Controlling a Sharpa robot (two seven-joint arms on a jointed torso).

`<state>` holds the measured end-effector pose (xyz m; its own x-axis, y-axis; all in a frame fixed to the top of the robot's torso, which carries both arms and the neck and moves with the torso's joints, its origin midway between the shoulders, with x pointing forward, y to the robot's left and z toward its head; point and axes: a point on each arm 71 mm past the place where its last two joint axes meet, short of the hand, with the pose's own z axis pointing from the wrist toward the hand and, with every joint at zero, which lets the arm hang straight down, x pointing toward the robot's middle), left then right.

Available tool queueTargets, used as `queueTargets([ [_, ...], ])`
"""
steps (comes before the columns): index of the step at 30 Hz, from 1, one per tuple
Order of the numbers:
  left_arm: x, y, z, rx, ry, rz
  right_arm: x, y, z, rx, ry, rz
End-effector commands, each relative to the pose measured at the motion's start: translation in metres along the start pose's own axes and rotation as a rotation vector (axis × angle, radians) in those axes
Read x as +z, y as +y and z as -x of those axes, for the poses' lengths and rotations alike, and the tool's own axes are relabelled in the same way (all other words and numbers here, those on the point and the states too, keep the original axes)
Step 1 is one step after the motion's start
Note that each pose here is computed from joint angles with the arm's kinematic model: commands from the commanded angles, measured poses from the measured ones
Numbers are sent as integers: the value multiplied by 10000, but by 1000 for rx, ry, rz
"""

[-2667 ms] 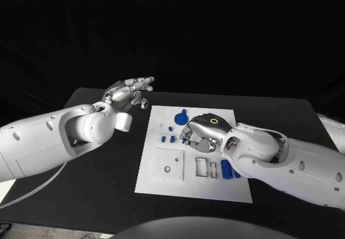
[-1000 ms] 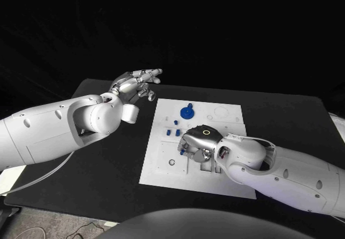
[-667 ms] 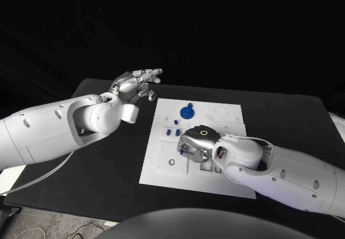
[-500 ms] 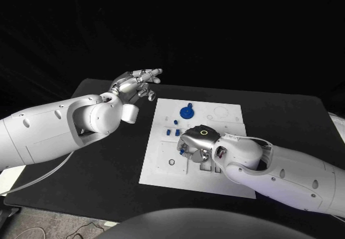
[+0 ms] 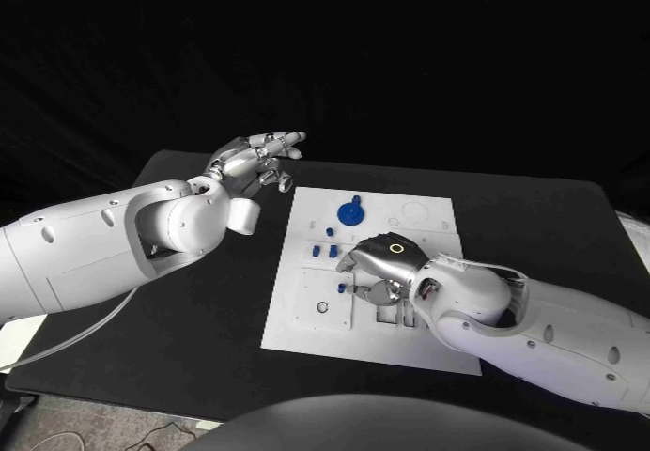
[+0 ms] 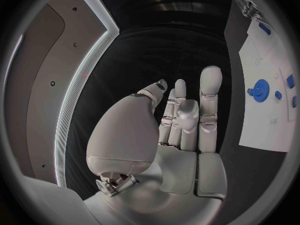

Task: Assemble the parts on the task board

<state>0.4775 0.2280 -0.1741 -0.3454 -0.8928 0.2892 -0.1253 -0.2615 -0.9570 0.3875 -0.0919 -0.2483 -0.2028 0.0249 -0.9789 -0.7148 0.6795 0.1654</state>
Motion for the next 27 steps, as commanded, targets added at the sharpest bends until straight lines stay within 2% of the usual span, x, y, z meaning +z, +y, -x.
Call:
queueTargets([
  [1, 4, -1, -27, -6, 26, 0, -88, -56, 137, 25, -83, -18],
  [6, 1, -2, -21, -4, 25, 1, -320, -345, 425, 47, -87, -109],
  [9, 0, -3, -19, -3, 24, 2, -434, -523, 582, 19, -82, -166],
  [12, 3, -1, -21, -3, 24, 2, -511, -671, 669, -23, -66, -215],
  [18, 12, 5, -32, -4, 27, 3, -591, -861, 690, -84, -12, -278],
  [27, 14, 7, -30, -3, 26, 3, -587, -924, 546, -97, 63, -287],
])
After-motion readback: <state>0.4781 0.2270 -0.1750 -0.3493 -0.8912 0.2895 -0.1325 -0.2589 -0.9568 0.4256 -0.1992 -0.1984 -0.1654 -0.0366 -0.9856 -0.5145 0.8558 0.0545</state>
